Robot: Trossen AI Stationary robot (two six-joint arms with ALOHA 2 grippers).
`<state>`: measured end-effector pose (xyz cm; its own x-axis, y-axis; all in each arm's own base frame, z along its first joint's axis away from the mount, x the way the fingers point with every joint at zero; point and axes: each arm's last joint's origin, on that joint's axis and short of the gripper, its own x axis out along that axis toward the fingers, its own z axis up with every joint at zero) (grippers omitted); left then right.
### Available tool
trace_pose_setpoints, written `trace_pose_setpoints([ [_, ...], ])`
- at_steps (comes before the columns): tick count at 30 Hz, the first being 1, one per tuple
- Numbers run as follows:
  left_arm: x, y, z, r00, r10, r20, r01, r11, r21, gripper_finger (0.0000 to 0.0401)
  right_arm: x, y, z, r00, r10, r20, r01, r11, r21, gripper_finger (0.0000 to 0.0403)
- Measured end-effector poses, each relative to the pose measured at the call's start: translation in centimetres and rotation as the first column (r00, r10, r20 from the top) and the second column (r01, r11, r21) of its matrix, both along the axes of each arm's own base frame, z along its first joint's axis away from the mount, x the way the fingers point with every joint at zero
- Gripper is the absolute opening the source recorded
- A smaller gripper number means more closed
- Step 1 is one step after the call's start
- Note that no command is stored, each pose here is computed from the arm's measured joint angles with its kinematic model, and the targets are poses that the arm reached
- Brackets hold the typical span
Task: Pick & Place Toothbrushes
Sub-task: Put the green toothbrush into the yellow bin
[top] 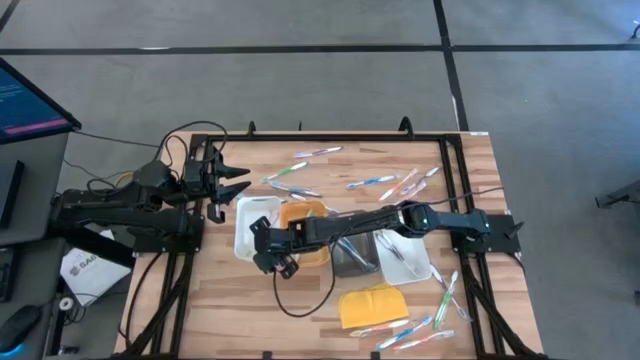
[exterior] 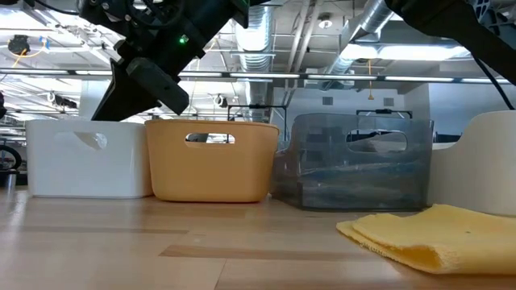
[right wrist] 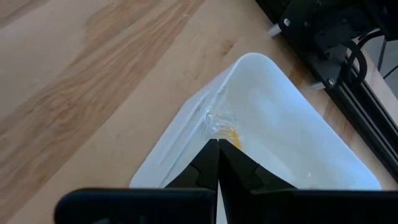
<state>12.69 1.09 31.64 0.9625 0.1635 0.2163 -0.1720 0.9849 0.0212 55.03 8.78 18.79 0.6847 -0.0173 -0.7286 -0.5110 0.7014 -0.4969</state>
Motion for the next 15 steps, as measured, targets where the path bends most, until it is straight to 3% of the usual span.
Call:
trace_pose_setpoints([
  [15,0.00,0.00,0.00,1.000,0.000,0.000,0.000,1.000,0.000,0.0131,-0.08,-0.01,-0.07,1.000,0.000,-0.011,0.000,1.000,-0.001,0.0000],
])
